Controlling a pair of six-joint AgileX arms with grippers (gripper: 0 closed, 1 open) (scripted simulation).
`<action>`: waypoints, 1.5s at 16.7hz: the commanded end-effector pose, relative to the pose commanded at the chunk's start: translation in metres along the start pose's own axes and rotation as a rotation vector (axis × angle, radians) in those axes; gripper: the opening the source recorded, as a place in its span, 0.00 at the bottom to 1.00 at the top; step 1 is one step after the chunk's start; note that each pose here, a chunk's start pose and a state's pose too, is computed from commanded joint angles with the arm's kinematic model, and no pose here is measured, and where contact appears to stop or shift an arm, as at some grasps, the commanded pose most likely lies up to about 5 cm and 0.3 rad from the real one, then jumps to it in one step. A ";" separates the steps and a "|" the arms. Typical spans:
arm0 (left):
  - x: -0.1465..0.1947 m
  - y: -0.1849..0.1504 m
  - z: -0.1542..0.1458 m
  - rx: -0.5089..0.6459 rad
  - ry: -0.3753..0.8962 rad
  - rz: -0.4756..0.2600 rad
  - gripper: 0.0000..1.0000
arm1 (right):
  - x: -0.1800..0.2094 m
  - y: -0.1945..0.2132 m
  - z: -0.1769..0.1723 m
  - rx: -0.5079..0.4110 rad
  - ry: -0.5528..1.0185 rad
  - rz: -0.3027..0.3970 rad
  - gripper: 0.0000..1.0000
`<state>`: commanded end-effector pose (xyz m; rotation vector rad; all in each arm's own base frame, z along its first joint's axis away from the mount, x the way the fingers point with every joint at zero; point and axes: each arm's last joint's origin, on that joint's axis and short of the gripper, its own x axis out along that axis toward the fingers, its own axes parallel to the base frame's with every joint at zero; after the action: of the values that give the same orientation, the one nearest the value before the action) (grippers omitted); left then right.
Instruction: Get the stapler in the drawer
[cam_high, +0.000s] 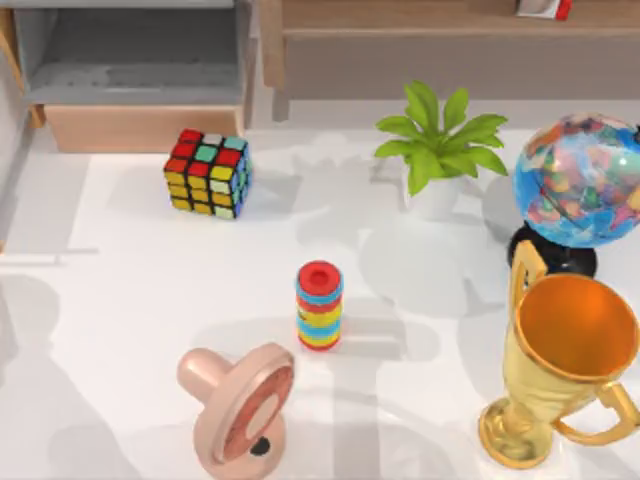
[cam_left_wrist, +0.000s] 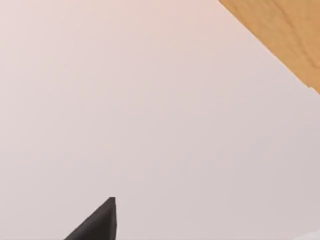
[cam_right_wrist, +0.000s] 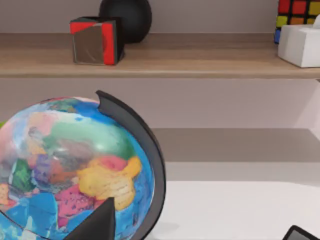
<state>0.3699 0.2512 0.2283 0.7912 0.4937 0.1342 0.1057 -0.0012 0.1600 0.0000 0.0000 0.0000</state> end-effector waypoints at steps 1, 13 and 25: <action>-0.010 0.004 -0.013 0.061 -0.028 0.061 1.00 | 0.000 0.000 0.000 0.000 0.000 0.000 1.00; -0.092 -0.098 -0.107 0.669 -0.275 0.335 1.00 | 0.000 0.000 0.000 0.000 0.000 0.000 1.00; -0.096 -0.156 -0.097 0.750 -0.457 0.251 1.00 | 0.000 0.000 0.000 0.000 0.000 0.000 1.00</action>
<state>0.2292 0.1760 0.0961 1.5723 -0.0133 -0.0094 0.1057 -0.0012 0.1600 0.0000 0.0000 0.0000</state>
